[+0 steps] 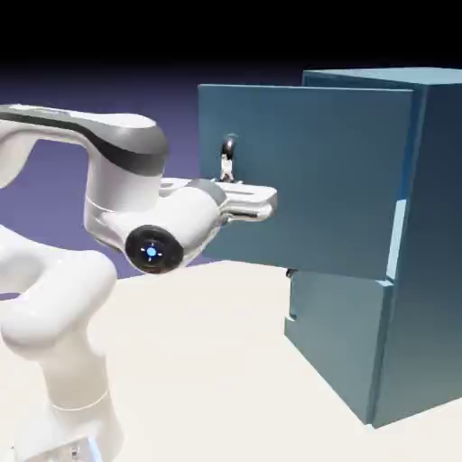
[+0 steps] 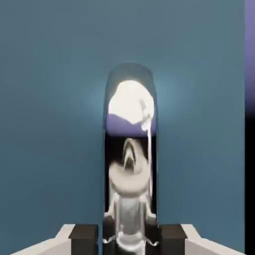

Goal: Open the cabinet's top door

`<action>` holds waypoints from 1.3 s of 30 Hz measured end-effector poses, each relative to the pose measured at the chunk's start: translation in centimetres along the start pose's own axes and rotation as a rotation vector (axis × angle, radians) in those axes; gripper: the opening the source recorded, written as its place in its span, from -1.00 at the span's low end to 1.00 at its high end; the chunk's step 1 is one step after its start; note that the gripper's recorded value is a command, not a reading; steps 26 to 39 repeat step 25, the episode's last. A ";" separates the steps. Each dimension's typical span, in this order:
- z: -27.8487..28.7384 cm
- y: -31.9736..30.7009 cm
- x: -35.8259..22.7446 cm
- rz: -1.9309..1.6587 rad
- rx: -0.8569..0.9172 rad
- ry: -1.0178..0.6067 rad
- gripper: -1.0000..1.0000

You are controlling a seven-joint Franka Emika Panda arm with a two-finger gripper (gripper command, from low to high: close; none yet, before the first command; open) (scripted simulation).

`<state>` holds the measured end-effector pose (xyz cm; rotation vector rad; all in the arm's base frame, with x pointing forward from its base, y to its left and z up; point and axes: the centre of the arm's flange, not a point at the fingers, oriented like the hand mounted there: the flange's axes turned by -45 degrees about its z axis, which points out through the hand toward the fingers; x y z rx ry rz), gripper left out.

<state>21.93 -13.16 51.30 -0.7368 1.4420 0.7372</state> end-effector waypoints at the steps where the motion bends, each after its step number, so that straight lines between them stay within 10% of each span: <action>1: -0.8 -0.4 0.0 0.000 -0.027 0.000 -1.00; 24: -13.0 -12.2 0.0 0.000 -0.565 0.000 -1.00; 25: -13.0 -12.3 0.0 0.000 -0.569 0.000 1.00; 39: -13.0 -12.3 0.0 0.000 -0.569 0.000 1.00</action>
